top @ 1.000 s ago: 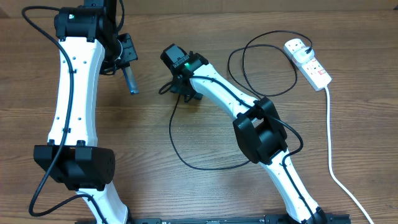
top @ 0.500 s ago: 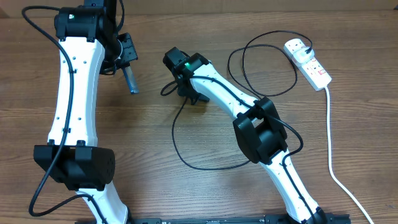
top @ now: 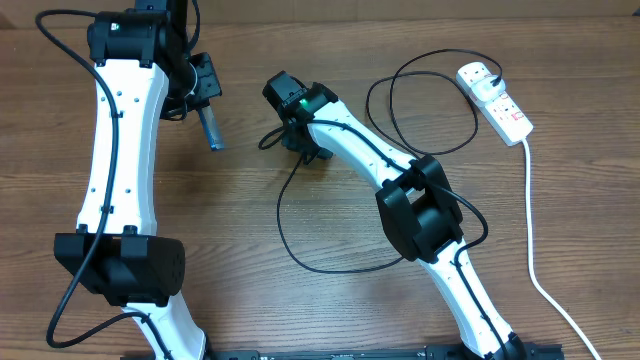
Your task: Plug charger to phone and switch on socket
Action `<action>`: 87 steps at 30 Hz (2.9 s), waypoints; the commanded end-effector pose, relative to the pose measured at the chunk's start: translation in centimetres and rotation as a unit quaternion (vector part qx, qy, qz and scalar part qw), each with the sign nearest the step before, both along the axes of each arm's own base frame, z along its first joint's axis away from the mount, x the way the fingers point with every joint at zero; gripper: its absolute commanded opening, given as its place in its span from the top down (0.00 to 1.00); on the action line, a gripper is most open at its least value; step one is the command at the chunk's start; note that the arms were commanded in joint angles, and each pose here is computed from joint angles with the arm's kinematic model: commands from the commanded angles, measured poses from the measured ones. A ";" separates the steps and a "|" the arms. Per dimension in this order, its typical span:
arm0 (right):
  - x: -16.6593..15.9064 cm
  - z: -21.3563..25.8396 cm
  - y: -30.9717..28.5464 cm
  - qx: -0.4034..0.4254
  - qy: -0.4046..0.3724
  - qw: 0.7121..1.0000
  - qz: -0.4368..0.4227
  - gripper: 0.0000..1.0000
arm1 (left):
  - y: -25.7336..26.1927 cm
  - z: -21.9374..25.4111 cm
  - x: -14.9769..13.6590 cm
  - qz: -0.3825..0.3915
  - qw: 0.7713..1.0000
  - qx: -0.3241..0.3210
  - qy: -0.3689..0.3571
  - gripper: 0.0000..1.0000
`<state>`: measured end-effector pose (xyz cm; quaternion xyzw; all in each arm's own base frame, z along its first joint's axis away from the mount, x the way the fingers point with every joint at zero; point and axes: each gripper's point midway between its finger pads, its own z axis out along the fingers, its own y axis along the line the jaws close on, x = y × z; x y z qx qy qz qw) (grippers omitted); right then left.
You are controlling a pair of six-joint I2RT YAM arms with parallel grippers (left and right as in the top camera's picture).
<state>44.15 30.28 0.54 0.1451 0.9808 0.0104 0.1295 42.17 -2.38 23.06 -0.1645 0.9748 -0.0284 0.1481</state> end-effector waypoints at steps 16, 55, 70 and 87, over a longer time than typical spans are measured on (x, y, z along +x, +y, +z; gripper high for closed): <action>-1.7 -5.0 -2.8 -0.064 0.050 0.997 -0.008 0.83 | -0.2 0.5 0.3 -0.001 1.000 -0.005 -0.010 0.96; 0.5 -0.9 -1.5 0.070 0.068 0.995 0.008 0.96 | -4.6 1.5 1.0 -0.102 0.988 -0.107 -0.037 0.96; -8.0 28.2 -4.4 0.215 -0.063 0.940 0.256 0.96 | -13.6 14.8 1.1 -0.299 0.807 -0.472 -0.194 0.96; -18.9 36.1 -3.1 0.254 -0.108 0.868 0.412 0.96 | -17.0 20.7 -3.0 -0.392 0.678 -0.600 -0.165 0.96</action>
